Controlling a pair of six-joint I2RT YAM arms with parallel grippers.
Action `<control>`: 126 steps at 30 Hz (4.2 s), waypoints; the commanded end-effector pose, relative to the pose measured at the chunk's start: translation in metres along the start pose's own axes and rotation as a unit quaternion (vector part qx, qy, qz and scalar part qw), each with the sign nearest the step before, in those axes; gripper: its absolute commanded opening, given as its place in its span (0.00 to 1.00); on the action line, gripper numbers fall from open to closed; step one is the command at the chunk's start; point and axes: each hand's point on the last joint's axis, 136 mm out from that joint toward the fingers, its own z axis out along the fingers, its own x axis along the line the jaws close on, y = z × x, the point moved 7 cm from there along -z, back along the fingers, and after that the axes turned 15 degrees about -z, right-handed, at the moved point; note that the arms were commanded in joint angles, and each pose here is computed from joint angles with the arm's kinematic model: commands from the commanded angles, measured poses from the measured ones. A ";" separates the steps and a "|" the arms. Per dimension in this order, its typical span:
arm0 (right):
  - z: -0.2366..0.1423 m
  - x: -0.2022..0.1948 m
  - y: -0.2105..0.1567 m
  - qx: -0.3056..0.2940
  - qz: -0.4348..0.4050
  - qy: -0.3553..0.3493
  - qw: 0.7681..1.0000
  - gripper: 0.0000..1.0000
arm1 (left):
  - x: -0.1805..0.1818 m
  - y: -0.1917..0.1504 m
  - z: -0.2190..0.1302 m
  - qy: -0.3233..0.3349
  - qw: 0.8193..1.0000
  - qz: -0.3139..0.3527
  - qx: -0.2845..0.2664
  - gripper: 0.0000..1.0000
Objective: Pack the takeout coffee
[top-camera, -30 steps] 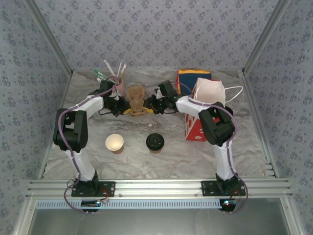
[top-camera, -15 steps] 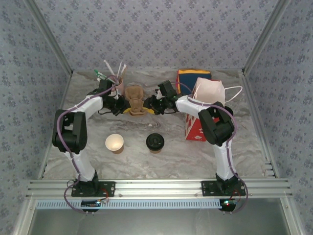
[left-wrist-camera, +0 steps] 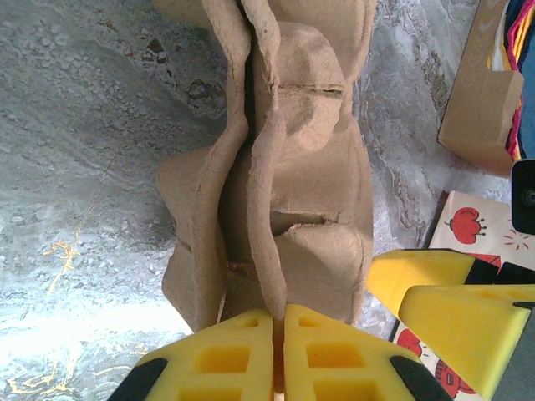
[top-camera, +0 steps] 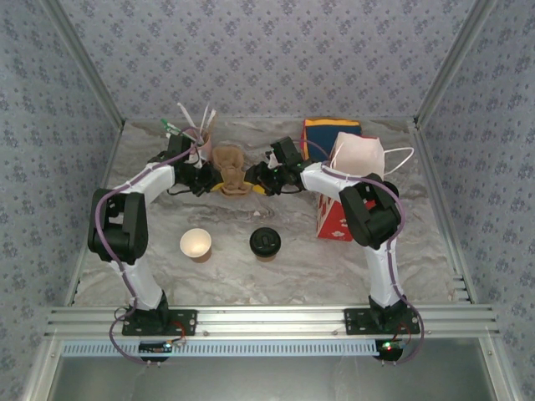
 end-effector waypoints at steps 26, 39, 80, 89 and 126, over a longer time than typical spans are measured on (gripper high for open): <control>0.011 -0.001 0.012 0.006 0.005 -0.010 1.000 0.36 | -0.012 -0.004 -0.008 -0.039 0.999 0.010 0.009 0.09; 0.024 -0.009 0.013 0.024 0.015 -0.017 0.999 0.37 | -0.014 -0.008 -0.005 -0.048 0.999 0.016 0.019 0.08; -0.025 0.030 0.027 -0.043 -0.066 -0.058 0.995 0.12 | -0.038 -0.013 -0.058 -0.022 0.996 0.064 -0.050 0.73; -0.037 0.034 0.029 -0.046 -0.074 -0.068 0.994 0.12 | -0.039 -0.039 -0.104 -0.011 0.990 0.096 -0.098 1.00; -0.100 0.115 -0.002 -0.090 -0.194 -0.114 0.970 0.13 | -0.056 -0.077 -0.143 -0.094 0.982 0.096 -0.131 0.65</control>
